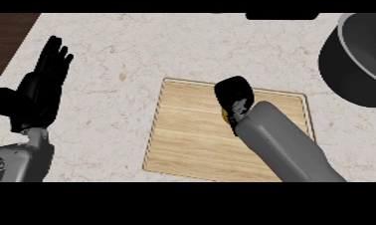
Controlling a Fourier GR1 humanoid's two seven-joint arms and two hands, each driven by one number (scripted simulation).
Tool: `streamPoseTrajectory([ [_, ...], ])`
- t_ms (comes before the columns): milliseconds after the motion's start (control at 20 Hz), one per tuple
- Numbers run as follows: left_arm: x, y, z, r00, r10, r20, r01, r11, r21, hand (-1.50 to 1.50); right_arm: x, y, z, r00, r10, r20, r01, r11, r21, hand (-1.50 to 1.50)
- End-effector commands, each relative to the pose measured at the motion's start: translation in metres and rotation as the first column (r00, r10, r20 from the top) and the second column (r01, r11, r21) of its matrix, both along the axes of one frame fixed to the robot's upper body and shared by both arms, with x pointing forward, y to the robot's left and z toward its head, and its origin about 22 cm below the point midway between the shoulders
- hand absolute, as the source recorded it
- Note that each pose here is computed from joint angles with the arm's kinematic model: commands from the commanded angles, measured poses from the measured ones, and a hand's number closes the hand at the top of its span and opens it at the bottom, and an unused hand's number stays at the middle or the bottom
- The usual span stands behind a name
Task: Pick the lemon from the tray and place it in the pot
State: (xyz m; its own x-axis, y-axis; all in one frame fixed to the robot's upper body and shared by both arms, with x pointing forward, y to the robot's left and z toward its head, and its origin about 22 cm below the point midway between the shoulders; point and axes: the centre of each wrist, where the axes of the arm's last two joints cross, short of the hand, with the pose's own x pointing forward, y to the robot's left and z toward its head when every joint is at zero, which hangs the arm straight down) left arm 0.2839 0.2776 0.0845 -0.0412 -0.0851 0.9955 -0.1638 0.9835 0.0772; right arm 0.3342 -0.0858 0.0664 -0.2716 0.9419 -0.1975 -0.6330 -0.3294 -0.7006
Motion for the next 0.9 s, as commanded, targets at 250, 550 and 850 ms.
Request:
streamPoseTrajectory([
  [250, 0.006, -0.003, -0.001, 1.000, 0.006, 0.002, -0.006, 1.000, -0.003, 0.00, -0.014, 0.000, -0.025, 0.997, 0.065, -0.047, -0.065, 0.998, -0.007, 1.50],
  [550, -0.003, 0.006, 0.002, 1.000, 0.016, 0.010, -0.016, 1.000, 0.014, 0.00, -0.021, -0.020, -0.017, 0.996, -0.032, 0.084, 0.013, 0.976, 0.216, 1.50],
  [850, -0.007, 0.017, -0.003, 0.999, 0.037, -0.015, -0.037, 0.999, 0.003, 0.00, -0.065, -0.040, -0.016, 0.959, -0.214, 0.184, 0.064, 0.802, 0.594, 1.50],
])
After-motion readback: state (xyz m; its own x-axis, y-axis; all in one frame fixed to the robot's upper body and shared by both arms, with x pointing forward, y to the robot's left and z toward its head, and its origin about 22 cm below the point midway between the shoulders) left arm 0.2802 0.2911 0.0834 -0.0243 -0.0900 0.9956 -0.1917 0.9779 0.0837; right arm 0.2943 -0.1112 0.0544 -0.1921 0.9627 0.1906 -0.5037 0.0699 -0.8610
